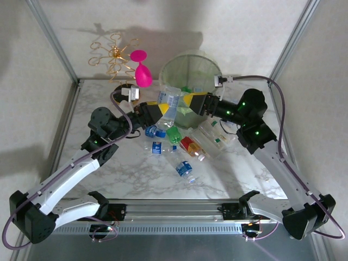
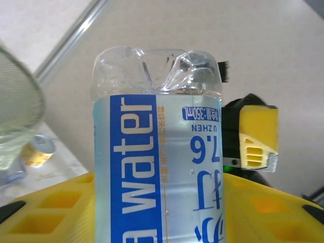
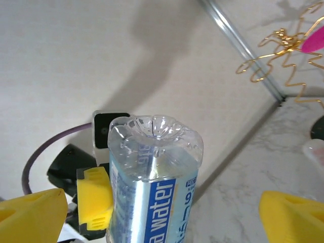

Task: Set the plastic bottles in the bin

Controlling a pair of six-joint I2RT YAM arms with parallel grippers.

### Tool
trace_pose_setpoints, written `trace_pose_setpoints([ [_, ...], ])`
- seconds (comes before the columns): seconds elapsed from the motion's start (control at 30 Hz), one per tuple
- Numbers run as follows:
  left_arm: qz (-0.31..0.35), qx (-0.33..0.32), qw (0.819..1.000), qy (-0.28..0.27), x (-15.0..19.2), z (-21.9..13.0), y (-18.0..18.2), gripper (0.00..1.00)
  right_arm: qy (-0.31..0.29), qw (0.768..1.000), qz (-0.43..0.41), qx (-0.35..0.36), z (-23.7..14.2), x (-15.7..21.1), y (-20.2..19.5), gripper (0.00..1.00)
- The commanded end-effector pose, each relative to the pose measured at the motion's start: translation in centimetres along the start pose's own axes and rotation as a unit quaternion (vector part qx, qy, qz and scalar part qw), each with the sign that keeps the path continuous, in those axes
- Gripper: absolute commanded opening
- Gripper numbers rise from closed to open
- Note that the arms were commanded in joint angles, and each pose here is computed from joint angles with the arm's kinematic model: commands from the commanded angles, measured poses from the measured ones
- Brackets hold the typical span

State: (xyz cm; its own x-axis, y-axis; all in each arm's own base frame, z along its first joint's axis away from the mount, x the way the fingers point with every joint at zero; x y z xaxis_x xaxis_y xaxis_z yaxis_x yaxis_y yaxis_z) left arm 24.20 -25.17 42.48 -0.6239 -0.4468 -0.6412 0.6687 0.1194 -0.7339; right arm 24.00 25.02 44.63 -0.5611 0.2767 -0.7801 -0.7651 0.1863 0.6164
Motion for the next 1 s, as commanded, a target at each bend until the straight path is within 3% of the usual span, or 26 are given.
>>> trace_pose_setpoints([
  [0.0,-0.003,0.094,0.996,0.004,-0.4,0.4,-4.0,0.46,-0.007,0.997,0.0,-0.076,0.2,-0.5,2.2,0.99],
  [0.23,-0.025,0.123,0.992,0.007,-0.1,1.0,-5.2,0.47,-0.021,0.991,-0.016,-0.133,-0.2,-0.7,4.0,0.97],
  [0.53,-0.04,0.133,0.99,0.019,0.4,2.5,-5.2,0.47,-0.017,0.99,-0.02,-0.139,0.4,-0.2,3.6,0.88],
  [0.83,-0.043,0.123,0.991,0.024,0.5,3.3,-4.7,0.47,-0.014,0.991,-0.023,-0.132,0.6,0.0,3.3,0.65],
  [0.97,-0.041,0.115,0.992,0.032,0.8,3.7,-4.4,0.56,-0.021,0.991,-0.023,-0.127,0.5,-0.3,3.3,0.58],
])
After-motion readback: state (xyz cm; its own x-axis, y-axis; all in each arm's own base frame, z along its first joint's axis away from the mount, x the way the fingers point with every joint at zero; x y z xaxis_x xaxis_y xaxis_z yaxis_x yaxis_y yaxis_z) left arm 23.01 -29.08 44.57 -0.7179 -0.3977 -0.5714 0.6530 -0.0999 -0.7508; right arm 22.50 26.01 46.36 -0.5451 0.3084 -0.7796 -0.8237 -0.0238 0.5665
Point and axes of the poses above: each hand's point on the last joint's axis, 136 mm out from that joint toward the fingers, its own z axis out along the fingers, its own y axis along the line the jaws close on, x = y × z, the point moved 2 cm from there along -z, back along the fingers, and after that the axes turned 4 degrees about -z, right-handed, at the moved point
